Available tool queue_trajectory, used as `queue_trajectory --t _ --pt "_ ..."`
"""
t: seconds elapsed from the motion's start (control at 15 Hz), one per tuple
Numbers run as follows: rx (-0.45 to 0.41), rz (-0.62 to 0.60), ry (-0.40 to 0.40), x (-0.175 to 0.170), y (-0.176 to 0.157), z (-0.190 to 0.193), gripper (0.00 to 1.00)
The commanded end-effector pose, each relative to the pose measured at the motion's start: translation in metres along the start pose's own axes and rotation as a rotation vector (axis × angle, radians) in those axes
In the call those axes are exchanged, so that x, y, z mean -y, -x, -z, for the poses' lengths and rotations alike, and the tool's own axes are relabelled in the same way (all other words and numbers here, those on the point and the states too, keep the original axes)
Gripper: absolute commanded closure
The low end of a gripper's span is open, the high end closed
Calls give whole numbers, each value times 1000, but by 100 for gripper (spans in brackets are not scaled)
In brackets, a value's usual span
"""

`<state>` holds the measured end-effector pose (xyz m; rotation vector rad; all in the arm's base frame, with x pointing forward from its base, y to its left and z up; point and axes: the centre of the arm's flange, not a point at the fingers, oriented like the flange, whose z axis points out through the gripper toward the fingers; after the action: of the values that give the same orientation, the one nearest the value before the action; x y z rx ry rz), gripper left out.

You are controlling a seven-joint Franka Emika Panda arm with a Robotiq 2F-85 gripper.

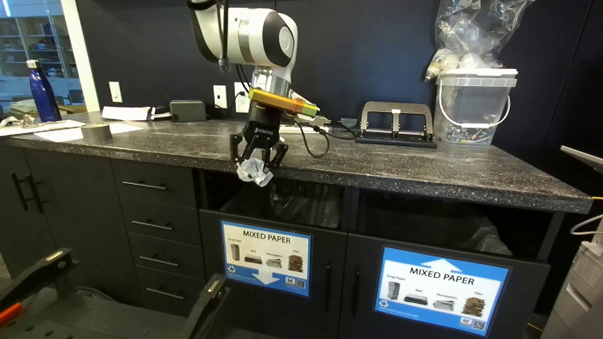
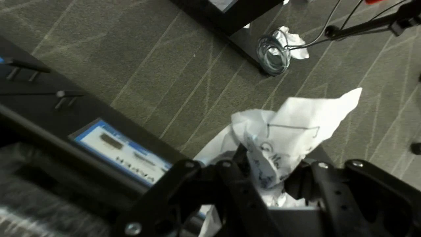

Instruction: Put the tissue into the rubbish bin.

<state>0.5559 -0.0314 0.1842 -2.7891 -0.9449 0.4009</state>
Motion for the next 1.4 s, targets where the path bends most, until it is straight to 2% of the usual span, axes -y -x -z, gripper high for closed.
queue_trajectory --t 0.0,0.2,0.4,1.0,1.2,1.33 --pt "-13 41 -9 56 63 -37 85" --pt "-45 48 35 65 88 -90 85" --pt "-124 45 126 52 87 -131 84" --pt "-512 -73 367 -30 23 -168 84" --pt "-636 -150 410 -44 12 -172 84" --pt "-718 -214 402 -44 12 -176 84"
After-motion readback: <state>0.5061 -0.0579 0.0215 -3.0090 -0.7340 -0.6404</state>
